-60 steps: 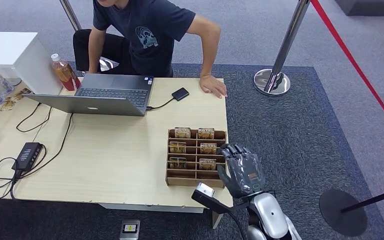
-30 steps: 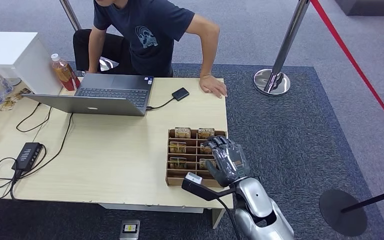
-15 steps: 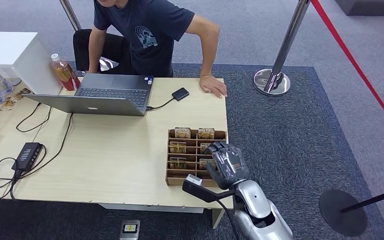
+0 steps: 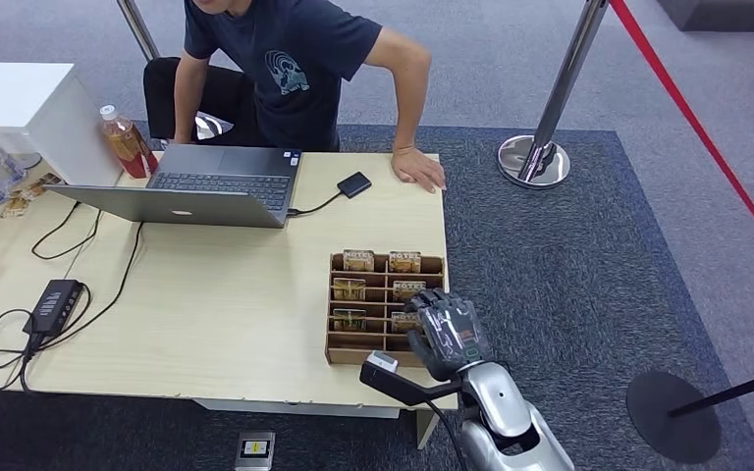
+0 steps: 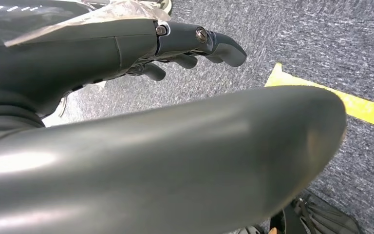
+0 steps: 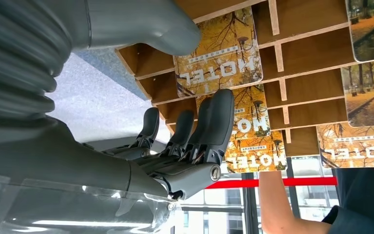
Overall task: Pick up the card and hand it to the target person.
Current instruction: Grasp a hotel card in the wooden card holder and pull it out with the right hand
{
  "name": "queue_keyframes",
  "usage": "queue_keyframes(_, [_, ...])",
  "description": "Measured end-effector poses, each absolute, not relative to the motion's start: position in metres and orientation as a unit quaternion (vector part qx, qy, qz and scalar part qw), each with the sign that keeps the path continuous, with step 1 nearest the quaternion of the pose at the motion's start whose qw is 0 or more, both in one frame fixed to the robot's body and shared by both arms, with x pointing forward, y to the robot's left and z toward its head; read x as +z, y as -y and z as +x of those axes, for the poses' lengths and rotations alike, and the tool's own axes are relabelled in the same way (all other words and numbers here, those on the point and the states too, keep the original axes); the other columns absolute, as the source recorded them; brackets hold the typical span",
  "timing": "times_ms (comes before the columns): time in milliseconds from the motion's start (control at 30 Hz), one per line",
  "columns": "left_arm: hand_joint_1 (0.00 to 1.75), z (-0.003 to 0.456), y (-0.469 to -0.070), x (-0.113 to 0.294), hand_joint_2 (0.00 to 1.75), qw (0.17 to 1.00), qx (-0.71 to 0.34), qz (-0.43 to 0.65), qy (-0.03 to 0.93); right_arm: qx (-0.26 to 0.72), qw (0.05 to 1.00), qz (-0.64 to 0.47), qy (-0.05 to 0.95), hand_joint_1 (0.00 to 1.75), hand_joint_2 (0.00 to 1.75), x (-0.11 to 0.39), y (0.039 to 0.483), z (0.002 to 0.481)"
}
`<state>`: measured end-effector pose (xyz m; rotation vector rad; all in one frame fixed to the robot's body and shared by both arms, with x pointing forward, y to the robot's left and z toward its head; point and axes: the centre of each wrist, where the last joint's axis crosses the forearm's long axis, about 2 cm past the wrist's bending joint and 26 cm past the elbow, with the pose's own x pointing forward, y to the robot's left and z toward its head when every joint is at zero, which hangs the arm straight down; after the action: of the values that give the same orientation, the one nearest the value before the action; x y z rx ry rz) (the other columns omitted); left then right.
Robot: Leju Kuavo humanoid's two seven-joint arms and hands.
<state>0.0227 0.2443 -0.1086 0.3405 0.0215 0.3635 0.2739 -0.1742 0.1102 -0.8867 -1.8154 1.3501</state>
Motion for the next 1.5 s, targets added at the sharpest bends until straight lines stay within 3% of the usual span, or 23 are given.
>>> queue_keyframes(267, [0.00, 0.022, -0.244, -0.109, 0.00, 0.968, 0.181, 0.171, -0.017, 0.520, 0.345, -0.342, 0.703, 0.96, 1.75, 0.110, 0.173, 0.276])
queue_keyframes(833, [0.00, 0.022, -0.245, -0.109, 0.00, 0.970, 0.173, 0.169, -0.009, 0.513, 0.339, -0.346, 0.709, 0.75, 1.75, 0.120, 0.167, 0.292])
queue_keyframes(1033, [0.00, 0.021, -0.248, -0.109, 0.00, 0.972, 0.168, 0.165, -0.007, 0.515, 0.345, -0.348, 0.703, 0.86, 1.75, 0.119, 0.168, 0.292])
queue_keyframes(1367, [0.00, 0.020, -0.253, -0.110, 0.00, 0.971, 0.169, 0.167, -0.006, 0.518, 0.358, -0.348, 0.695, 0.91, 1.75, 0.110, 0.172, 0.280])
queue_keyframes(1500, [0.00, 0.020, -0.253, -0.110, 0.00, 0.971, 0.170, 0.170, -0.008, 0.520, 0.357, -0.348, 0.694, 1.08, 1.75, 0.108, 0.173, 0.277])
